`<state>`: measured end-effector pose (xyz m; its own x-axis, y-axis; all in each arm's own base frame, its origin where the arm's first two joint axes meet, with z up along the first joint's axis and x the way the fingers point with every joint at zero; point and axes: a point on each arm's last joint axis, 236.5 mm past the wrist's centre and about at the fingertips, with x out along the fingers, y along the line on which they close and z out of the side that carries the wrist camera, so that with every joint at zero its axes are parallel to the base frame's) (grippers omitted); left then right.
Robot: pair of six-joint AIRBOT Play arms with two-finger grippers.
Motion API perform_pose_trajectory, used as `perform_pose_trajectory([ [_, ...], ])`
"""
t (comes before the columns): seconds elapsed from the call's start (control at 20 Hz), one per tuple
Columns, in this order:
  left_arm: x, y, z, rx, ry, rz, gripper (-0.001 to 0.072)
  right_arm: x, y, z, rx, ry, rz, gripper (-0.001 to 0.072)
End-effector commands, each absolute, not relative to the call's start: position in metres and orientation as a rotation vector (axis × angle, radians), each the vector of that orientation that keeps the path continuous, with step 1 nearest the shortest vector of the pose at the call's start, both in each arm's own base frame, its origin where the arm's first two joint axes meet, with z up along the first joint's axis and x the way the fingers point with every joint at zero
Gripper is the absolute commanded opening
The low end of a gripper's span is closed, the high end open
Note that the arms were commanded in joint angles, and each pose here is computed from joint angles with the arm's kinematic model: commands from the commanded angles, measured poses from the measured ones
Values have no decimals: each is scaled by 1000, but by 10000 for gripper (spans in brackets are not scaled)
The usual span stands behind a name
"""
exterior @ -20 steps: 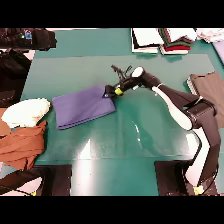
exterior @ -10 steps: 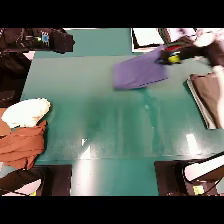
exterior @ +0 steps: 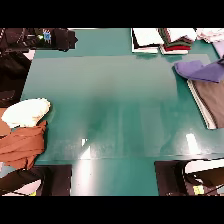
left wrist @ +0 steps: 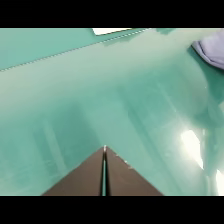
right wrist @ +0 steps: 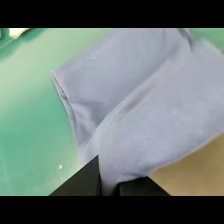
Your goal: Fold the shirts.
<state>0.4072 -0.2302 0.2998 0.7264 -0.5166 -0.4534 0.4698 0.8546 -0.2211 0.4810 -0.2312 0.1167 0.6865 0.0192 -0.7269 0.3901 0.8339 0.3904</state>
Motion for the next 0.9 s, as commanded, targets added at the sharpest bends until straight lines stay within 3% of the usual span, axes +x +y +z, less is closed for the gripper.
perform_pose_trajectory([
  [0.0,407,-230,300,-105,529,-542,21,483,-253,152,575,685,-243,22],
  [0.25,407,-230,299,-104,534,-542,22,486,-245,225,474,593,-205,22],
  [0.5,405,-230,295,-94,551,-543,22,454,-246,218,489,669,-218,22],
  [0.85,403,-229,293,-77,559,-547,22,313,-298,129,465,972,-550,23],
])
